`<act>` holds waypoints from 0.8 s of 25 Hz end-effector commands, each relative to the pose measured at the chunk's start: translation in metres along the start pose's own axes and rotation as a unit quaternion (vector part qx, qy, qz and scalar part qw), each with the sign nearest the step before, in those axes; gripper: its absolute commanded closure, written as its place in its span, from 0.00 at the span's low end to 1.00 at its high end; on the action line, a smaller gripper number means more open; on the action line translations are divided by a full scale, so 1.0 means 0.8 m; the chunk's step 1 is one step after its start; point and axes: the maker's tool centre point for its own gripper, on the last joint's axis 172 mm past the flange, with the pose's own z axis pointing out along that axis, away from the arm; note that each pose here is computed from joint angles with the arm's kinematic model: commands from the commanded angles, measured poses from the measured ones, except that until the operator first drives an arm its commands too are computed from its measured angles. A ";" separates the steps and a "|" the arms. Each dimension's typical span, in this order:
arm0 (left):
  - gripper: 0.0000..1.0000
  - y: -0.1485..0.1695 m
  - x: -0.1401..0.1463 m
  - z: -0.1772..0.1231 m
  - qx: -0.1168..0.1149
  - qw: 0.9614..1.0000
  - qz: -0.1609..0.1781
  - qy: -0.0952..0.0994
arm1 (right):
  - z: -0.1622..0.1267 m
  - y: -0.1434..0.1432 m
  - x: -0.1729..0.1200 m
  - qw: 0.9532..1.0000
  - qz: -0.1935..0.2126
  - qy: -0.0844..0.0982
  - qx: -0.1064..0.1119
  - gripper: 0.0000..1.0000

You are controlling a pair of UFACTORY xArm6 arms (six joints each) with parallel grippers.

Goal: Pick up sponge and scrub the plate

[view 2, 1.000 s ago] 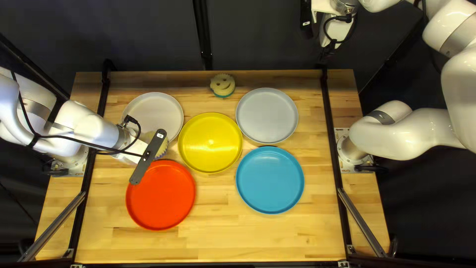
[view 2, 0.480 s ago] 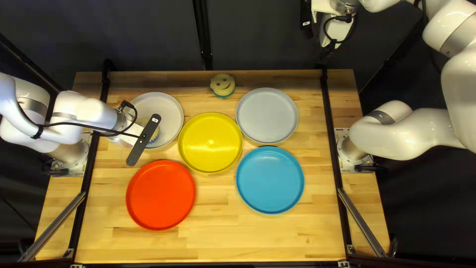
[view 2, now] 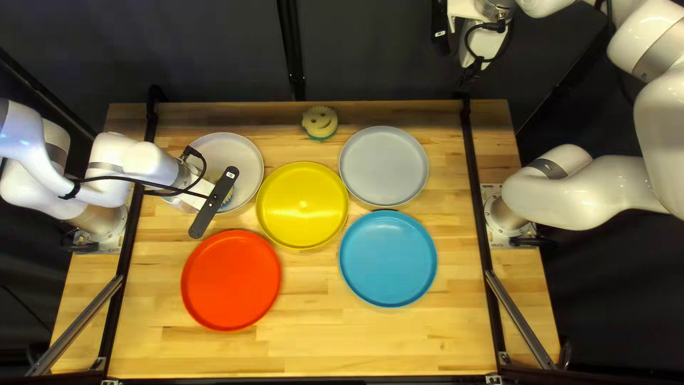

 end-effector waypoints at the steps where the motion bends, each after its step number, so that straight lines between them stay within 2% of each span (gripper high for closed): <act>1: 1.00 -0.008 0.007 -0.001 0.003 1.000 0.004 0.004 | 0.000 0.000 0.000 1.000 0.000 0.000 0.000 0.00; 5: 1.00 -0.004 0.001 -0.001 0.003 1.000 0.004 0.003 | 0.000 0.000 0.000 1.000 0.000 0.000 0.000 0.00; 15: 1.00 0.020 -0.052 -0.010 -0.007 1.000 -0.015 -0.006 | 0.000 0.000 0.000 1.000 0.000 0.000 0.000 0.00; 20: 1.00 0.024 -0.061 0.004 -0.015 1.000 -0.021 -0.008 | 0.000 0.000 0.000 1.000 0.000 0.000 0.000 0.00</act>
